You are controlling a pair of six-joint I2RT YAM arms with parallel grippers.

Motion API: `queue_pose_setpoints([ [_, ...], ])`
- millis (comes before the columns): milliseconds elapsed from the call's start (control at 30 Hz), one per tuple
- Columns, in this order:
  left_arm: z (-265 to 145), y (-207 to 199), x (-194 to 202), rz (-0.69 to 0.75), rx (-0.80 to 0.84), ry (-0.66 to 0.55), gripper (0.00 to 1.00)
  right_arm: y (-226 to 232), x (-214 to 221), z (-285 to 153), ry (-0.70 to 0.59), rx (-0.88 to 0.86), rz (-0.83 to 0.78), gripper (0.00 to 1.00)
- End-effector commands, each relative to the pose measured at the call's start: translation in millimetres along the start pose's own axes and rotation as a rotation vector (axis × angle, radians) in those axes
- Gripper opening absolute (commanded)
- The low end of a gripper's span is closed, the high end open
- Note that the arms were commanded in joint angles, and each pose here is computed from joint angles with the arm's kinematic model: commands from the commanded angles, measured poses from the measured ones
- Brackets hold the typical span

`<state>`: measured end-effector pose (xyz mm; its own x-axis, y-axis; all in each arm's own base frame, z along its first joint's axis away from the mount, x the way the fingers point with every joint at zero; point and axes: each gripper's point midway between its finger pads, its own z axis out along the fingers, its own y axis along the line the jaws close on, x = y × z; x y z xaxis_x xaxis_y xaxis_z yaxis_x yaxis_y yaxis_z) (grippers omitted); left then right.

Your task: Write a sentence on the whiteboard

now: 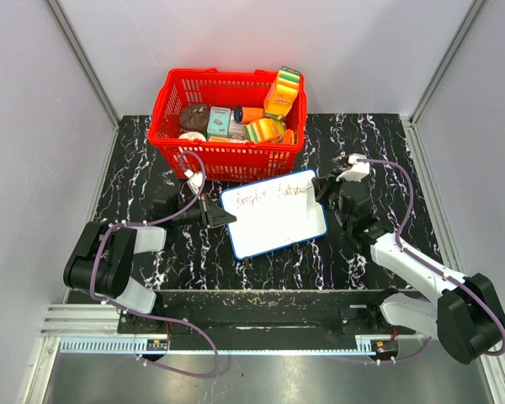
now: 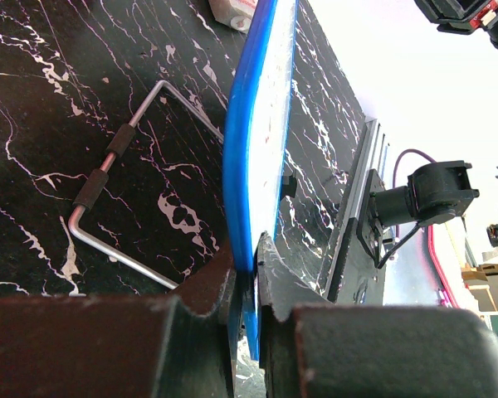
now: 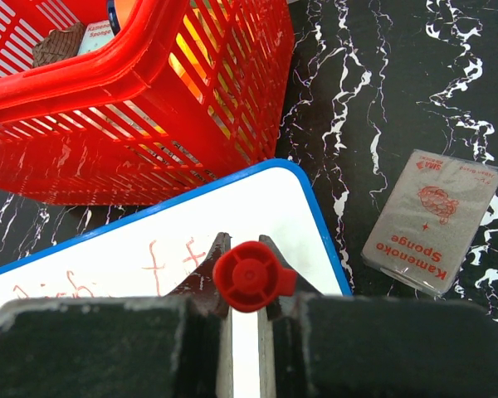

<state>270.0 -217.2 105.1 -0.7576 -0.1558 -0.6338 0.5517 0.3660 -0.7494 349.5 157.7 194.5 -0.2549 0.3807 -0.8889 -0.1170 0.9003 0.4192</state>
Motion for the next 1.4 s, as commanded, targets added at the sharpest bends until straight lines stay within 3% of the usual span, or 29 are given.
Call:
queue_pose_setpoints([
  [0,3,14,-7,0.092,-0.072,-0.029,0.00,5,-27,7,-0.072,0.011,0.010,0.00],
  [1367,3,14,-8,0.093,-0.075,-0.030,0.00,0,-32,3,-0.089,0.022,0.010,0.00],
])
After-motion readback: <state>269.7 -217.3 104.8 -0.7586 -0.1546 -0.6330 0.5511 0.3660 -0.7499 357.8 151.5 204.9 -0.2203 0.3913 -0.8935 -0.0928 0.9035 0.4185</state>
